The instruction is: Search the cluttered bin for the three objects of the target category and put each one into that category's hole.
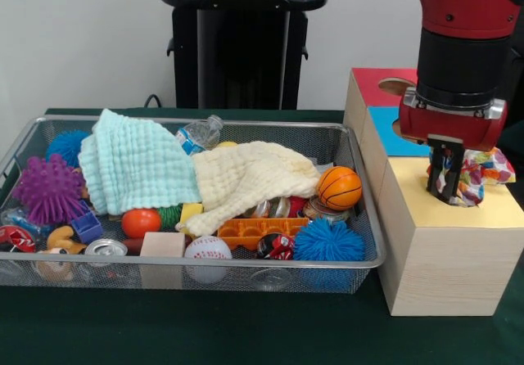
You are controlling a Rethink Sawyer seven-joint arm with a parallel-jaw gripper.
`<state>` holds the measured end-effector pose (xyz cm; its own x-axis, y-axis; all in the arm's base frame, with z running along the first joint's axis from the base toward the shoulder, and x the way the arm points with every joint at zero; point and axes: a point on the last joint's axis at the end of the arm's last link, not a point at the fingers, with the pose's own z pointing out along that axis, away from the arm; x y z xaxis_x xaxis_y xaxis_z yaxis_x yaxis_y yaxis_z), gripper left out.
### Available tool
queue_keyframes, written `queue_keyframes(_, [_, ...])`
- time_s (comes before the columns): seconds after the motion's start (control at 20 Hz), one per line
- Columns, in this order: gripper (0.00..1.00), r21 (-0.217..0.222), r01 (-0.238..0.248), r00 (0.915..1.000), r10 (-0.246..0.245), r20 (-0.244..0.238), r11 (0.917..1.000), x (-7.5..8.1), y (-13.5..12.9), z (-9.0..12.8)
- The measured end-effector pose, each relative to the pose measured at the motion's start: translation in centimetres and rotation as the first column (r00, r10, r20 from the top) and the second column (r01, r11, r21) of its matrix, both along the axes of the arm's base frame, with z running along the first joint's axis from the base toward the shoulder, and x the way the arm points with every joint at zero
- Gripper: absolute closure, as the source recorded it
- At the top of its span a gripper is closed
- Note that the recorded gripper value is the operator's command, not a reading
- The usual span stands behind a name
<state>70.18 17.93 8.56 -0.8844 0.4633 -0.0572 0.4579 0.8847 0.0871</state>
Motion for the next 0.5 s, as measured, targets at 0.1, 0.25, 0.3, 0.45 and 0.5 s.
queue_keyframes(0.1, [1.0,0.0,0.0,1.0,0.0,0.004,1.0,0.05,-0.01,0.0])
queue_keyframes(0.25, [1.0,-0.003,-0.001,0.9999,0.001,0.011,1.0,0.1,0.08,0.0])
queue_keyframes(0.3, [1.0,-0.004,-0.002,0.9999,0.002,0.012,1.0,0.09,0.13,-0.01])
queue_keyframes(0.45, [1.0,-0.017,-0.011,0.9999,0.012,0.012,0.9998,-0.25,0.5,-0.17])
queue_keyframes(0.5, [1.0,-0.022,-0.017,0.9998,0.017,0.011,0.9996,-0.4,0.75,-0.21])
